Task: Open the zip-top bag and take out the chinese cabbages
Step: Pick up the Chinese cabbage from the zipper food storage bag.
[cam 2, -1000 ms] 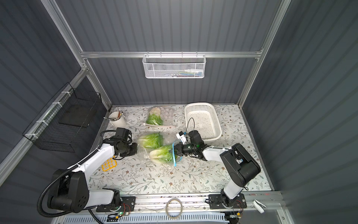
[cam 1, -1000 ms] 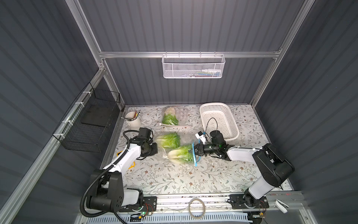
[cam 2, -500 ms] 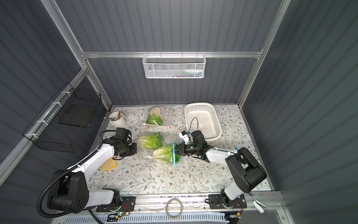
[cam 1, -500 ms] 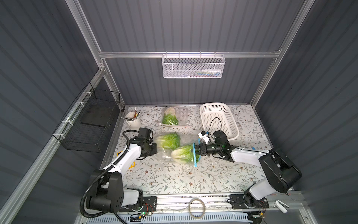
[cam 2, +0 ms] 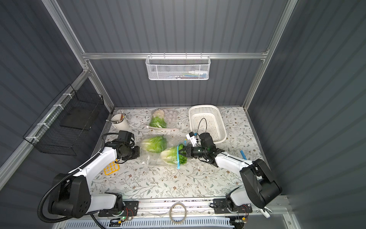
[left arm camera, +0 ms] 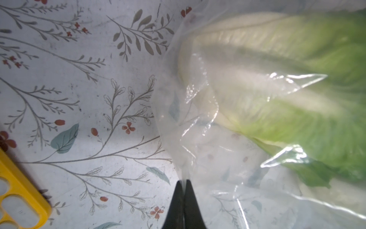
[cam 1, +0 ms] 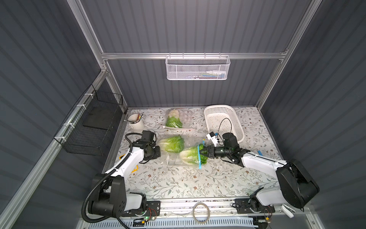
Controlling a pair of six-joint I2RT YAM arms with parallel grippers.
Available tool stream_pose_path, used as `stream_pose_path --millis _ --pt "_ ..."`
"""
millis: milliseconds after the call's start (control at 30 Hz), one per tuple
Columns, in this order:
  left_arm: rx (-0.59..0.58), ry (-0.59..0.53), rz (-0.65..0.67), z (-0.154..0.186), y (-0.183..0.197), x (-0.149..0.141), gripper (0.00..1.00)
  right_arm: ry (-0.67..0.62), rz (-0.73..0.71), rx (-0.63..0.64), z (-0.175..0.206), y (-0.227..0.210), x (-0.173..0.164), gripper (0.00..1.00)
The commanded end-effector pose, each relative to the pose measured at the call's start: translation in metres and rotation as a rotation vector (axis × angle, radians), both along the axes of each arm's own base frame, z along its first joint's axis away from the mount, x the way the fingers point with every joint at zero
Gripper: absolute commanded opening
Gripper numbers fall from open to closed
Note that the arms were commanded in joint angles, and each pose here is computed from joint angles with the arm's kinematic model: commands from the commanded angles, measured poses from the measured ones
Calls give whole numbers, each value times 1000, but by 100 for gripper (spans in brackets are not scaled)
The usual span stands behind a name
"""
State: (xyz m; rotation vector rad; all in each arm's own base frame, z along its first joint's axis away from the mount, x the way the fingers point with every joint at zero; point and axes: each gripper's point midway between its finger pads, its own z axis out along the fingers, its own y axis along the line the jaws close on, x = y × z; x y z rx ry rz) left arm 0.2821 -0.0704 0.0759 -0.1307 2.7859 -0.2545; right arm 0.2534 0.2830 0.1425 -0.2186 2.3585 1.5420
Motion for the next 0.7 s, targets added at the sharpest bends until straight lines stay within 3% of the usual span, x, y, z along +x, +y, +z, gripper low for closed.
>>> stream_pose_path --millis 0,667 --pt "15 5 26 3 6 -4 0 -35 -7 -4 4 -6 0 0" --pt "24 13 31 2 8 -4 0 -111 -52 -25 27 -26 -5 0"
